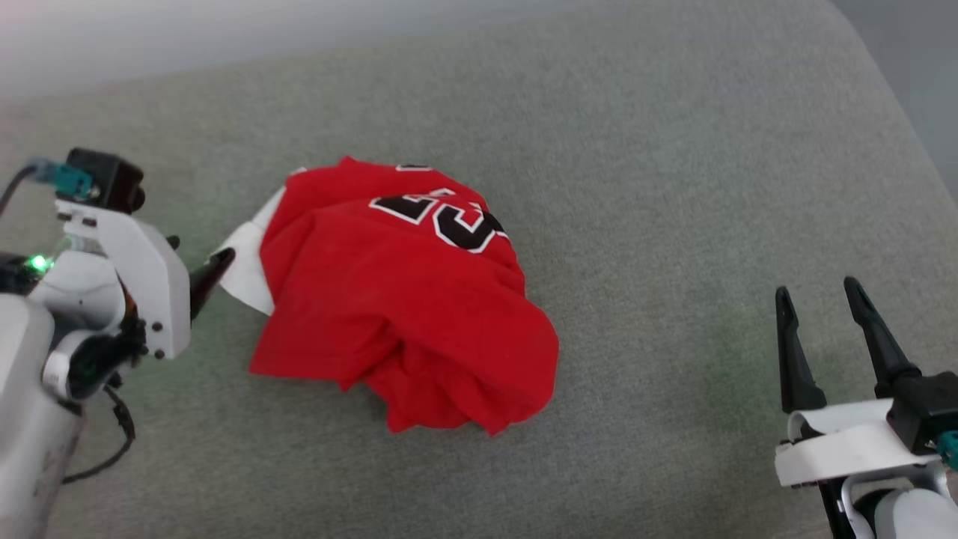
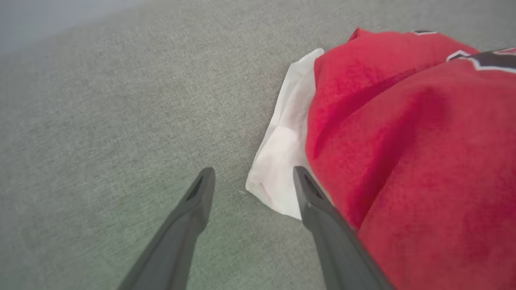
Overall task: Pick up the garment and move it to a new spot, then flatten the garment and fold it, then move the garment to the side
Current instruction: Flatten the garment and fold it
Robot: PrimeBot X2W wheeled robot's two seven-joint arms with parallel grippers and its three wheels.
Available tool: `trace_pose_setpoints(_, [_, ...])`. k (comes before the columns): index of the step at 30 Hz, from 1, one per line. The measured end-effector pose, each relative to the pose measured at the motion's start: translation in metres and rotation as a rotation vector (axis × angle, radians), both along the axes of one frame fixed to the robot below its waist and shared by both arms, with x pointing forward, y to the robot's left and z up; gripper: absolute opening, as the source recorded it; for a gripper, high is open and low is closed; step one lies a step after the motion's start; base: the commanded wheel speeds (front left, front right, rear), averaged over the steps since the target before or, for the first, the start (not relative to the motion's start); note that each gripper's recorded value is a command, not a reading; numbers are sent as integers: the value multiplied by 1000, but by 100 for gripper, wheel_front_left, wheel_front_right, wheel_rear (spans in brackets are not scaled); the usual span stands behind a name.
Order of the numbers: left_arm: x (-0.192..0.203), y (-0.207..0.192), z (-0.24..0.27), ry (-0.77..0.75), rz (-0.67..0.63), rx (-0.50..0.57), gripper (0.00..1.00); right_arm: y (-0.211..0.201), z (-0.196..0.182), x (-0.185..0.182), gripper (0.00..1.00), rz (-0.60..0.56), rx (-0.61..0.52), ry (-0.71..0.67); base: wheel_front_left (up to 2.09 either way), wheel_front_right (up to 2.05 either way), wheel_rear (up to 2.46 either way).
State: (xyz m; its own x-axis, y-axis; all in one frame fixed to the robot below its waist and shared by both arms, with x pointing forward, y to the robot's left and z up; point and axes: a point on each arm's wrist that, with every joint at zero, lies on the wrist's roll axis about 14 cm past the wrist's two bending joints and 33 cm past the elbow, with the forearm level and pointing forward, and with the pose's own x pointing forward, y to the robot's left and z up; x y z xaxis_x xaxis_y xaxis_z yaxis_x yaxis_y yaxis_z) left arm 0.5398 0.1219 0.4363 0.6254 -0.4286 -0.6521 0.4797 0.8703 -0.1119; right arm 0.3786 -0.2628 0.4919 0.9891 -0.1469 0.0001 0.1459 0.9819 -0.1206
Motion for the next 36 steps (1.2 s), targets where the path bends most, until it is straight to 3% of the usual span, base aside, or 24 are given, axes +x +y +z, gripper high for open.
trace_pose_setpoints(7, [10,5,-46,129,-16,117,100,-1,-15,7,100,-6,-1,37,0,0,0])
trace_pose_setpoints(12, [15,-1,-59,200,-5,106,97,-5,-21,9,100,-16,-4,53,0,0,0])
trace_pose_setpoints(13, [15,-2,-60,211,-5,106,85,-5,-21,10,100,-16,-4,54,0,0,0])
trace_pose_setpoints(14, [14,-3,-61,231,4,91,46,-4,-21,10,100,-15,-4,53,0,0,0])
trace_pose_setpoints(16, [12,-4,-61,250,5,82,0,-3,-21,12,100,-11,-4,50,0,0,0])
trace_pose_setpoints(28, [-5,-6,-53,304,6,40,0,6,-16,18,100,18,-7,32,0,0,0])
trace_pose_setpoints(36, [-13,24,-38,257,84,65,0,12,-6,21,100,44,-10,9,0,0,0])
